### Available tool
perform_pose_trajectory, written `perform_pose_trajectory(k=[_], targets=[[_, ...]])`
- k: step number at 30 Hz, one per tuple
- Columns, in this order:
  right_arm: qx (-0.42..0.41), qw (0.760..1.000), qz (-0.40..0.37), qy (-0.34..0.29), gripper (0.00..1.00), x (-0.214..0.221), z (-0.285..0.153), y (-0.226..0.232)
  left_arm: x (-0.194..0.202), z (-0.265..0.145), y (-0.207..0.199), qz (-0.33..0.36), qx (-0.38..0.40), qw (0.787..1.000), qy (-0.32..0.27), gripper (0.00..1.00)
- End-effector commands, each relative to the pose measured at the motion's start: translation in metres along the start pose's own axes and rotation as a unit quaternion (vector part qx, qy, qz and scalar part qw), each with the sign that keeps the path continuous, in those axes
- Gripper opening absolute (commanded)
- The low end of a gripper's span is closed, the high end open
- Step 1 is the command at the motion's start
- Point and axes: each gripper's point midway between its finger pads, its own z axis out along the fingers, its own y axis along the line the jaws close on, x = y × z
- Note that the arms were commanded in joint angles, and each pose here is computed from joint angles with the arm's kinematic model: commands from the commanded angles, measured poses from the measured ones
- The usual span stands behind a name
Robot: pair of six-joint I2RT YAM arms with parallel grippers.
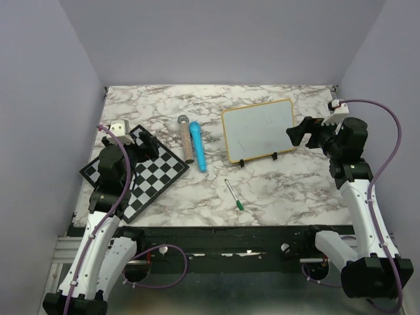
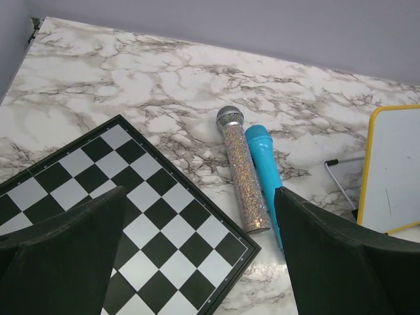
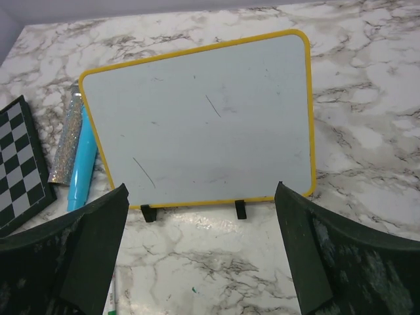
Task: Write a sentence on the whiteboard
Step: Pick up the whiteboard marker from the center of the board.
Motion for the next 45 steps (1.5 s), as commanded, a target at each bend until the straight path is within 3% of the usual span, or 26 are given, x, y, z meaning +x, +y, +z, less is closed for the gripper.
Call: perform_pose_trajectory(k=[1, 6, 11, 14, 27, 30, 35, 42, 45], targets=[[-0.001, 1.0, 0.007, -0.01, 1.0, -0.003, 0.0, 0.001, -0.012, -0.001, -0.008, 0.004, 0.022, 1.0, -0.015, 0.99], [-0.086, 0.996, -0.028, 0.002, 1.0, 0.01, -0.002, 0.026, -0.008, 0.0, -0.011, 0.001, 0.03, 1.0, -0.008, 0.99], [-0.284, 0.954, -0.094, 0.019, 1.0, 0.04, -0.022, 0.083, -0.007, 0.0, -0.014, -0.003, 0.036, 0.999, -0.005, 0.99], [-0.353, 0.926, -0.127, 0.043, 1.0, 0.06, -0.035, 0.103, -0.007, 0.0, -0.016, -0.008, 0.04, 0.999, -0.004, 0.99], [-0.4, 0.857, -0.217, 0.241, 1.0, 0.158, -0.031, 0.166, 0.012, -0.018, -0.011, -0.016, 0.033, 0.999, 0.027, 0.99], [-0.37, 0.856, -0.241, 0.271, 1.0, 0.179, -0.017, 0.17, 0.027, -0.024, 0.0, -0.018, 0.011, 0.999, 0.033, 0.99], [-0.339, 0.863, -0.248, 0.283, 1.0, 0.19, 0.0, 0.177, 0.018, -0.027, 0.001, -0.018, 0.006, 1.0, 0.009, 0.99], [-0.223, 0.911, -0.2, 0.285, 1.0, 0.19, 0.025, 0.179, 0.019, -0.024, 0.006, -0.015, -0.007, 1.0, 0.015, 0.99], [-0.215, 0.917, -0.184, 0.282, 1.0, 0.199, 0.021, 0.187, 0.017, -0.025, 0.009, -0.016, -0.011, 1.0, 0.011, 0.99]])
